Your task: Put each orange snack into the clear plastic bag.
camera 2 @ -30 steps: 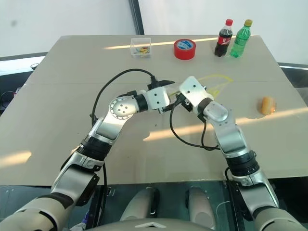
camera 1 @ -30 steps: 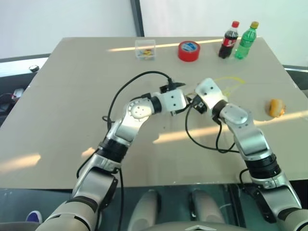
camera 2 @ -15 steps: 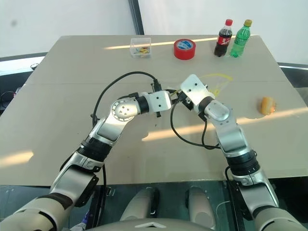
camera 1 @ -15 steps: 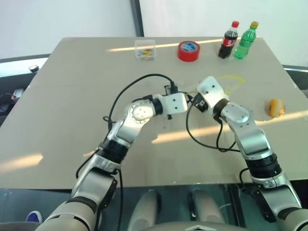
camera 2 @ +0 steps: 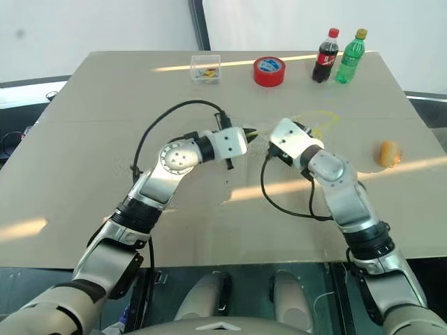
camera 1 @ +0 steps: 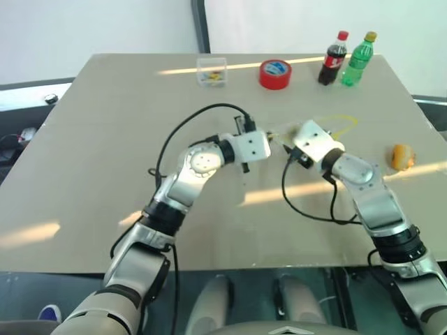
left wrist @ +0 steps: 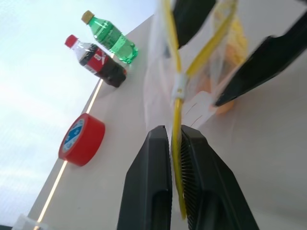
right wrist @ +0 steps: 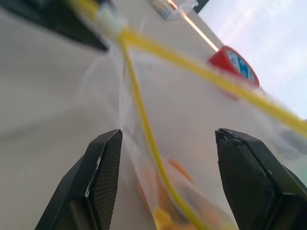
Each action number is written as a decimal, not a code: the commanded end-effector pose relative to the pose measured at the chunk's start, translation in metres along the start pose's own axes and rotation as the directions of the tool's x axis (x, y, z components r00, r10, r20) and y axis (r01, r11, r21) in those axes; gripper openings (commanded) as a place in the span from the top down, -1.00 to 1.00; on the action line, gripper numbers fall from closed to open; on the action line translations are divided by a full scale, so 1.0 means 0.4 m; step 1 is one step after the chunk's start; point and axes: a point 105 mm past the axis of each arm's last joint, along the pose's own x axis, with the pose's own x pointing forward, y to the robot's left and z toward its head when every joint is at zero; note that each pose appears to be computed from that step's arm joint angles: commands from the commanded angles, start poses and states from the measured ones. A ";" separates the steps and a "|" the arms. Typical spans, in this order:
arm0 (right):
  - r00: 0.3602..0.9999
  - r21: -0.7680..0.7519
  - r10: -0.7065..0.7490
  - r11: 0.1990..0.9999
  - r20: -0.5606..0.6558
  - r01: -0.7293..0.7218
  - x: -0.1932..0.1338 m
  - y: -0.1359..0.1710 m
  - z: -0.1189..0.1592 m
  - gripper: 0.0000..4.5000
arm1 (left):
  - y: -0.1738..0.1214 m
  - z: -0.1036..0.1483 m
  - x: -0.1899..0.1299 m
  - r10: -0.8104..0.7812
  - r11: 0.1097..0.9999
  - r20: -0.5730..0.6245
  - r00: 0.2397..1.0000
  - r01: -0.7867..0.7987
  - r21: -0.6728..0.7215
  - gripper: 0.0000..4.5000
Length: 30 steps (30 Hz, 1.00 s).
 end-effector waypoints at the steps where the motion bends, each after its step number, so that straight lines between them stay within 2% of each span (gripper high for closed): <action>1: 0.997 -0.011 -0.042 0.999 0.066 0.042 -0.020 -0.035 0.042 -0.41 | 0.031 0.030 0.000 0.041 0.999 0.042 0.998 -0.042 0.017 0.78; 8: 0.994 0.049 -0.050 0.998 0.093 0.046 -0.041 -0.050 0.059 -0.41 | 0.024 0.025 -0.003 0.033 0.999 0.038 0.999 -0.035 0.033 0.78; 12: 0.987 0.172 -0.002 0.985 0.158 -0.026 -0.090 -0.055 0.093 -0.41 | 0.028 0.012 -0.010 0.041 0.998 0.019 0.999 -0.042 0.042 0.78; 14: 0.987 0.219 0.021 0.974 0.159 -0.056 -0.123 -0.062 0.089 -0.41 | 0.032 -0.003 -0.018 0.047 0.998 -0.001 0.999 -0.047 0.048 0.78; 16: 0.988 0.306 0.011 0.950 0.151 -0.057 -0.145 -0.076 0.078 -0.16 | 0.032 -0.014 -0.025 0.048 0.997 -0.013 0.999 -0.047 0.057 0.78; 21: 0.979 0.482 -0.023 0.873 0.201 -0.078 -0.190 -0.096 0.080 0.82 | 0.039 -0.036 -0.040 0.061 0.995 -0.037 0.997 -0.058 0.075 0.78; 22: 0.978 0.516 -0.048 0.854 0.203 -0.065 -0.201 -0.111 0.075 0.94 | 0.045 -0.040 -0.045 0.069 0.995 -0.042 0.997 -0.066 0.073 0.78; 25: 0.979 0.550 -0.173 0.831 0.109 0.086 -0.236 -0.181 0.017 0.94 | 0.065 -0.052 -0.068 0.093 0.993 -0.057 0.994 -0.089 0.081 0.78; 27: 0.966 0.521 -0.258 0.826 0.015 0.213 -0.259 -0.230 -0.034 0.94 | 0.074 -0.060 -0.081 0.104 0.991 -0.068 0.992 -0.098 0.088 0.78; 29: 0.954 0.495 -0.295 0.822 -0.050 0.280 -0.282 -0.262 -0.080 0.94 | 0.077 -0.064 -0.086 0.110 0.991 -0.073 0.991 -0.104 0.085 0.78; 30: 0.945 0.483 -0.317 0.817 -0.080 0.315 -0.291 -0.277 -0.099 0.85 | 0.077 -0.064 -0.086 0.111 0.991 -0.072 0.991 -0.105 0.084 0.78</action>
